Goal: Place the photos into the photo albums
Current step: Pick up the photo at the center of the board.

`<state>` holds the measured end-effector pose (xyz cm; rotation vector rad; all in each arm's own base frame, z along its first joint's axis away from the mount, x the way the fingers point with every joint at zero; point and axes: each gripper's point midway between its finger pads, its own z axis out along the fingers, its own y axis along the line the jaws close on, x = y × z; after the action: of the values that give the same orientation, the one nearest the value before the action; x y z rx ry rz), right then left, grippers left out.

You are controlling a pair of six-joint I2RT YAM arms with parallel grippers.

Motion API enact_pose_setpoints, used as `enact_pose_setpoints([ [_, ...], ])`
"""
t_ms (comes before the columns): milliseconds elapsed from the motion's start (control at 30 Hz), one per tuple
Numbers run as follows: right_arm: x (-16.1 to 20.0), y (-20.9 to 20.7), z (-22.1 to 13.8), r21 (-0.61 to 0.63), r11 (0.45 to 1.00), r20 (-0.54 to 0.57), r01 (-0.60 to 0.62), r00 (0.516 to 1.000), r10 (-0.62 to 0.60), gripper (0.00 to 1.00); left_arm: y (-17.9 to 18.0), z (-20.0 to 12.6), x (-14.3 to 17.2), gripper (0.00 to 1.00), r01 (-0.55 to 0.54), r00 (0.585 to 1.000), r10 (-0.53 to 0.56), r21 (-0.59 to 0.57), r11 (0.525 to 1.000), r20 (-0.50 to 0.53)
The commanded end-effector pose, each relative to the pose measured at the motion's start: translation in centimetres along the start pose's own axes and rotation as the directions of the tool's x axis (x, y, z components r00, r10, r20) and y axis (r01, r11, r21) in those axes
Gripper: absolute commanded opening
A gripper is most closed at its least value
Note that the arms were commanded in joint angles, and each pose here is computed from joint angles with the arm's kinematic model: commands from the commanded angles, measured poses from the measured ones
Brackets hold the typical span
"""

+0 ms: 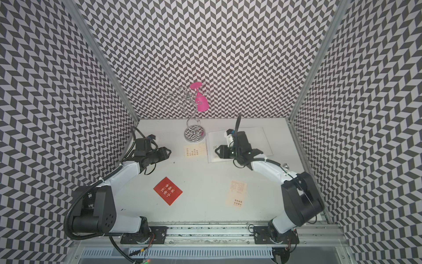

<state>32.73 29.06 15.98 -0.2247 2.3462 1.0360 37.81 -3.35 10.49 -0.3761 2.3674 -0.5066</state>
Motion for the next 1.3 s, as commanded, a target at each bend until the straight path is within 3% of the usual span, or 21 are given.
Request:
enact_pose_setpoints([
  [0, 1.7, 6.8, -0.3, -0.198, 0.971, 0.063, -0.136, 0.987, 0.151, 0.44, 1.9, -0.7, 0.2, 0.53, 0.118, 0.993, -0.119, 0.036, 0.992, 0.017],
  [233, 9.1, 13.2, 0.4, -0.355, 0.876, -0.037, -0.326, 0.941, 0.335, 0.47, 4.1, -0.5, 3.7, 0.57, 0.216, 0.976, -0.215, 0.032, 0.976, -0.027],
  [400, 13.3, 13.2, 2.4, -0.334, 0.834, -0.124, -0.44, 0.897, 0.424, 0.47, 4.8, -0.9, 6.1, 0.59, 0.264, 0.962, -0.263, 0.009, 0.964, -0.071],
  [567, 16.3, 12.9, 4.7, -0.275, 0.832, -0.191, -0.483, 0.875, 0.445, 0.47, 5.4, -1.4, 7.5, 0.6, 0.302, 0.95, -0.303, -0.027, 0.953, -0.075],
  [933, 19.3, 11.8, 8.8, -0.204, 0.823, -0.263, -0.53, 0.84, 0.475, 0.48, 5.7, -1.3, 9.6, 0.61, 0.396, 0.903, -0.403, -0.071, 0.915, -0.148],
  [1100, 21.1, 12.0, 10.4, -0.194, 0.811, -0.346, -0.552, 0.812, 0.47, 0.47, 5.7, -1.7, 10.9, 0.61, 0.431, 0.879, -0.442, -0.099, 0.897, -0.181],
  [1267, 22.1, 11.7, 11.1, -0.181, 0.798, -0.374, -0.575, 0.79, 0.485, 0.47, 5.2, -2.3, 11.4, 0.61, 0.428, 0.876, -0.442, -0.112, 0.897, -0.196],
])
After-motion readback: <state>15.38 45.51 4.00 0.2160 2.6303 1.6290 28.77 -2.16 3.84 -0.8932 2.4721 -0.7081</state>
